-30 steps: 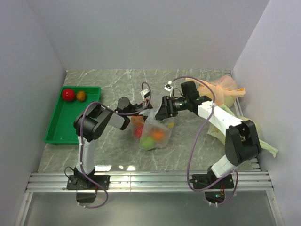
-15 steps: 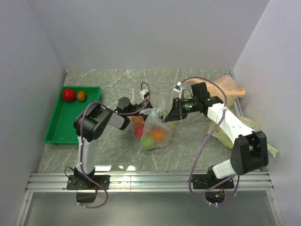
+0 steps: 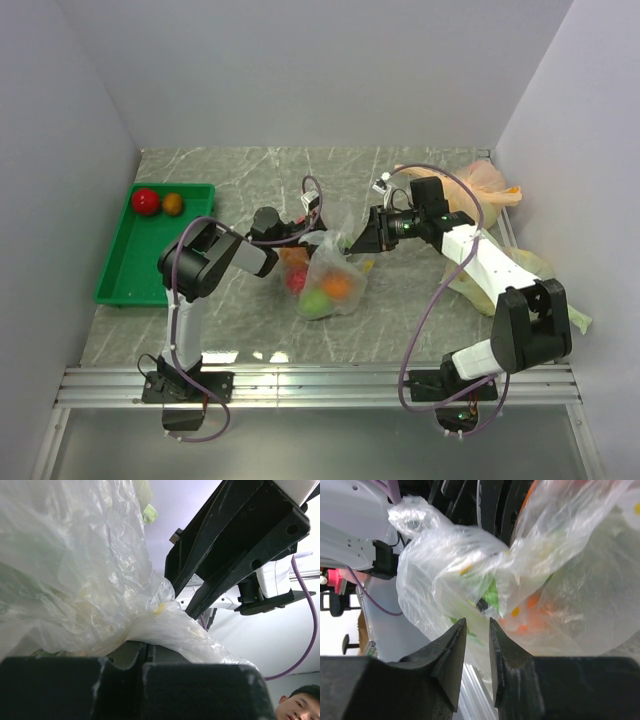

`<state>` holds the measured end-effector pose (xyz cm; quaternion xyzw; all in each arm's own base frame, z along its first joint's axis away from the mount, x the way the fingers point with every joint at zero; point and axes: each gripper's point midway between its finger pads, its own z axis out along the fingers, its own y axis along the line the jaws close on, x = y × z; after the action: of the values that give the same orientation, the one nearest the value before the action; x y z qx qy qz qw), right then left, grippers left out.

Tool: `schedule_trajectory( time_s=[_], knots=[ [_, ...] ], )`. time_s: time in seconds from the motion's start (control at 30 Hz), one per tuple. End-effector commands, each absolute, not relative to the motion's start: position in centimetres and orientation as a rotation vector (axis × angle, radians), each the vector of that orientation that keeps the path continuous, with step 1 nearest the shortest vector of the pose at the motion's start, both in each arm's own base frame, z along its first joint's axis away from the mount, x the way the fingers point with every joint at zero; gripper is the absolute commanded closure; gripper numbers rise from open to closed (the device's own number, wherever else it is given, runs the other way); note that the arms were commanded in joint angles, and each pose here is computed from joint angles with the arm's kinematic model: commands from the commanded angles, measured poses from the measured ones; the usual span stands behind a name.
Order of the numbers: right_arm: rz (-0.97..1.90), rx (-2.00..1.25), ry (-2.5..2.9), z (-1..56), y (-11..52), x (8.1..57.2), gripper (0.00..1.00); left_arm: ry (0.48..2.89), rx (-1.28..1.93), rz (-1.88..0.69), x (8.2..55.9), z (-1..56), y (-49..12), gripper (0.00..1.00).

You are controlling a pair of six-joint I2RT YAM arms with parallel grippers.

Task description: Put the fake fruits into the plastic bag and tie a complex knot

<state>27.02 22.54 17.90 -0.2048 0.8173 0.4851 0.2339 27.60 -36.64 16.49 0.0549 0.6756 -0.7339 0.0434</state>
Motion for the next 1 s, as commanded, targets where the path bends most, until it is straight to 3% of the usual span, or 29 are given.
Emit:
schedule_trajectory(
  time_s=[0.0,0.5,0.73,0.87,0.97],
  knots=[
    [1.355,-0.582,2.17,18.8,23.0,28.0,0.66,1.56,0.551,-2.222,25.5,23.4,-35.8,0.99],
    [1.348,-0.562,2.24,16.4,22.9,28.1,0.59,1.542,0.552,-2.233,25.3,23.6,-35.9,1.0],
    [1.408,-0.568,2.207,17.1,23.3,27.9,0.89,1.546,0.575,-2.227,24.8,23.4,-35.7,0.99],
    [1.422,-0.584,2.195,17.4,23.2,27.7,0.99,1.552,0.583,-2.215,24.6,23.1,-35.6,0.97],
    [1.411,-0.594,2.197,17.3,22.8,27.8,1.0,1.562,0.579,-2.201,24.6,23.0,-35.3,0.93]
  ],
)
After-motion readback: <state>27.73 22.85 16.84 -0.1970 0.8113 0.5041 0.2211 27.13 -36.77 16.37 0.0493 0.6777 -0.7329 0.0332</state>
